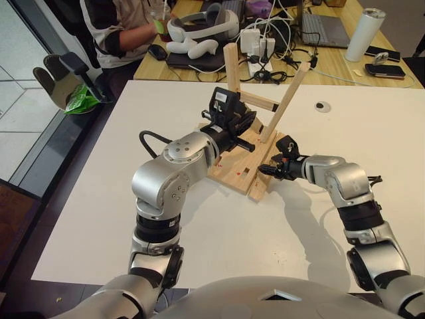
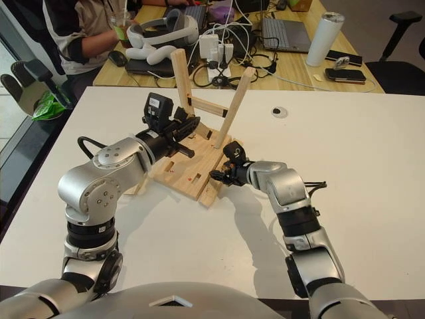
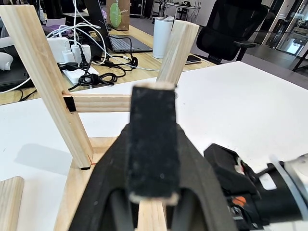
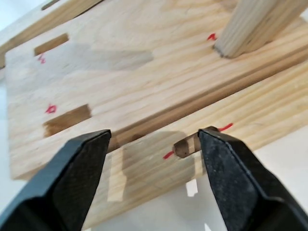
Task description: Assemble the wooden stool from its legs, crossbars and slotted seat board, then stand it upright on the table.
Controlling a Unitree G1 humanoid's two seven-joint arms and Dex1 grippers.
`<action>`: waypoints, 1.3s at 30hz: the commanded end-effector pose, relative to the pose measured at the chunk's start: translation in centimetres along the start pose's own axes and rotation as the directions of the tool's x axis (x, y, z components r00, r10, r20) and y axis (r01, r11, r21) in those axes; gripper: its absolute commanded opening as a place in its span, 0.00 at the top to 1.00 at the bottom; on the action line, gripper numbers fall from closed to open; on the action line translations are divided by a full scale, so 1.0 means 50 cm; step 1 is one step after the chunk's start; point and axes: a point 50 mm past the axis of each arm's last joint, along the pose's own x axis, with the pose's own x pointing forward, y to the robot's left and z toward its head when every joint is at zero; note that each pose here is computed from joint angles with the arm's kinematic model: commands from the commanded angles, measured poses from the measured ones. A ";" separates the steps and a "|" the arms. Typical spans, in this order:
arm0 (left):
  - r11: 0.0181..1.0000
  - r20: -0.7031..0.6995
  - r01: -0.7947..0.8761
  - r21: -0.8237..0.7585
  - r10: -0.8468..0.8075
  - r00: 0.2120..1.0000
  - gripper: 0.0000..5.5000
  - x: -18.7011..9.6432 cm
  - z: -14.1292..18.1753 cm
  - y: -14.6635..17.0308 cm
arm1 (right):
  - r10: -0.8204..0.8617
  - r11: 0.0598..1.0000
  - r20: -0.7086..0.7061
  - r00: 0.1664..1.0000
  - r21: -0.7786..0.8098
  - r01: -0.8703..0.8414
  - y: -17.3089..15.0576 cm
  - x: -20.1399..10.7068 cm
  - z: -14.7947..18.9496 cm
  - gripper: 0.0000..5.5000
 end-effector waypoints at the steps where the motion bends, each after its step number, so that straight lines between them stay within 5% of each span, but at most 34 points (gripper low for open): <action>1: 1.000 -0.014 -0.024 0.008 0.025 1.000 0.93 -0.006 -0.006 0.004 | 0.016 0.999 -0.006 1.000 0.035 -0.016 0.033 -0.039 -0.007 0.38; 4: 1.000 -0.019 -0.019 0.011 0.020 1.000 0.93 -0.005 -0.008 0.002 | 0.003 1.000 0.023 1.000 0.014 -0.003 0.041 -0.060 -0.003 0.38; 6: 1.000 -0.024 -0.006 0.008 0.006 1.000 0.93 -0.005 -0.009 -0.003 | -0.017 0.999 0.176 0.984 0.042 0.010 0.032 -0.077 0.032 0.38; 10: 1.000 -0.037 0.006 -0.027 -0.007 0.999 0.93 -0.013 -0.016 -0.008 | -0.285 0.958 0.374 0.882 0.144 0.249 -0.028 -0.127 0.062 0.38; 15: 0.999 -0.070 0.014 -0.050 -0.018 0.997 0.93 -0.019 -0.032 -0.015 | -0.625 0.744 0.537 0.567 0.188 0.642 -0.049 -0.184 0.065 0.38; 20: 0.996 -0.189 0.062 -0.063 -0.073 0.979 0.93 -0.016 -0.069 -0.036 | -0.464 0.684 0.835 0.297 0.125 0.719 0.083 -0.213 0.157 0.38; 29: 0.988 -0.256 0.072 -0.137 -0.106 0.961 0.93 0.010 -0.080 -0.046 | -0.338 0.825 0.834 0.437 0.039 0.564 0.165 -0.111 0.168 0.38; 39: 0.943 -0.285 -0.049 -0.330 -0.050 0.957 0.93 0.061 -0.085 -0.068 | -0.347 0.792 0.813 0.467 -0.014 0.611 0.164 -0.077 0.160 0.38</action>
